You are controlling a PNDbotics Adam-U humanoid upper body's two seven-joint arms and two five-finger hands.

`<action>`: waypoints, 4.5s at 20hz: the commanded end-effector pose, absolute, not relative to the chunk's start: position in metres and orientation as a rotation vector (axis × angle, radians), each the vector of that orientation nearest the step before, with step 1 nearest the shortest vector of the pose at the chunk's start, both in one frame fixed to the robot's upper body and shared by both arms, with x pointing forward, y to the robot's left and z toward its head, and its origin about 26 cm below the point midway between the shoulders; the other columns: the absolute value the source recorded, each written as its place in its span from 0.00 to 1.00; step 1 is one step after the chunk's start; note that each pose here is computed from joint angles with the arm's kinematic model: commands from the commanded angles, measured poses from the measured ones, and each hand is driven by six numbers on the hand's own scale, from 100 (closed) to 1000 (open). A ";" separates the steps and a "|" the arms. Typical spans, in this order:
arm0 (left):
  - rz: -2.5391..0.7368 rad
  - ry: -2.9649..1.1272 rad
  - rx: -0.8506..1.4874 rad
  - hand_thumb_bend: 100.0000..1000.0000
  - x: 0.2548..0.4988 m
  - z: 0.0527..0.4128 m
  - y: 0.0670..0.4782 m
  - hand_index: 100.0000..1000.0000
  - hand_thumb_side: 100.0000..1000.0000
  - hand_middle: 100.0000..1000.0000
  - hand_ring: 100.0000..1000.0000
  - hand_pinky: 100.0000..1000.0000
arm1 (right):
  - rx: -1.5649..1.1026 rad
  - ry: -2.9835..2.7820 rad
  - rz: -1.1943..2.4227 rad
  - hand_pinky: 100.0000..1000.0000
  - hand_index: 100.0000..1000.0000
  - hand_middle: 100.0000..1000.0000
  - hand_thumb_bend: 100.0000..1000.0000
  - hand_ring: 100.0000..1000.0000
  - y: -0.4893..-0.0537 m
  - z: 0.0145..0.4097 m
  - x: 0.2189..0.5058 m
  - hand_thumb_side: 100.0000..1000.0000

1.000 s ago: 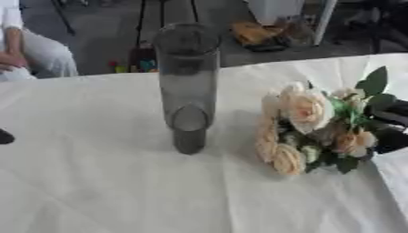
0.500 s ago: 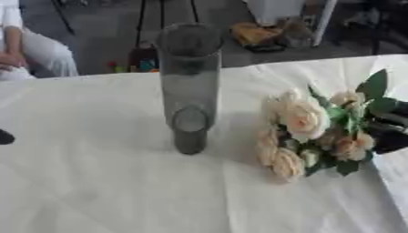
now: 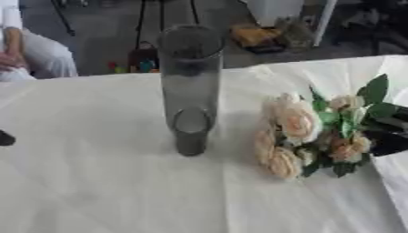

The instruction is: Arrange flowers into the vase.

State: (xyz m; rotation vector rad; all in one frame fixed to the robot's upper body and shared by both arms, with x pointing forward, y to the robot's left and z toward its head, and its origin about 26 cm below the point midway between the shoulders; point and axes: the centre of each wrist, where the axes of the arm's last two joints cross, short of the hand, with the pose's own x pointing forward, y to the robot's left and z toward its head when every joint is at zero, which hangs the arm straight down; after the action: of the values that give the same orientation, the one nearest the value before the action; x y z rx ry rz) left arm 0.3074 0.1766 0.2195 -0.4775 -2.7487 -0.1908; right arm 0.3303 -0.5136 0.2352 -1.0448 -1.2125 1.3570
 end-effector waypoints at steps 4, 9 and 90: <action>-0.207 -2.769 -0.486 0.00 0.304 0.226 0.176 0.80 1.00 0.62 0.58 0.47 | -1.152 -1.337 1.294 0.44 0.16 0.00 0.00 0.40 -0.509 0.254 0.329 0.56; -0.207 -2.767 -0.487 0.00 0.304 0.226 0.176 0.80 1.00 0.61 0.58 0.47 | -1.212 -1.440 1.214 0.37 0.11 0.00 0.00 0.34 -0.505 0.259 0.329 0.56; -0.278 -2.703 -0.485 0.00 0.303 0.219 0.180 0.80 1.00 0.59 0.58 0.47 | -0.070 -2.269 -0.059 0.25 0.06 0.00 0.00 0.16 -0.375 0.457 0.304 0.00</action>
State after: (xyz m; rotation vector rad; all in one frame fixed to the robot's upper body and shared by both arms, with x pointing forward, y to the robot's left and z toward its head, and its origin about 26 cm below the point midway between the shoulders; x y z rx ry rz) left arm 0.3059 0.1788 0.2135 -0.4821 -2.6839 -0.2496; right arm 0.3140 -0.3745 0.4442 -0.0797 -2.2294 -0.0420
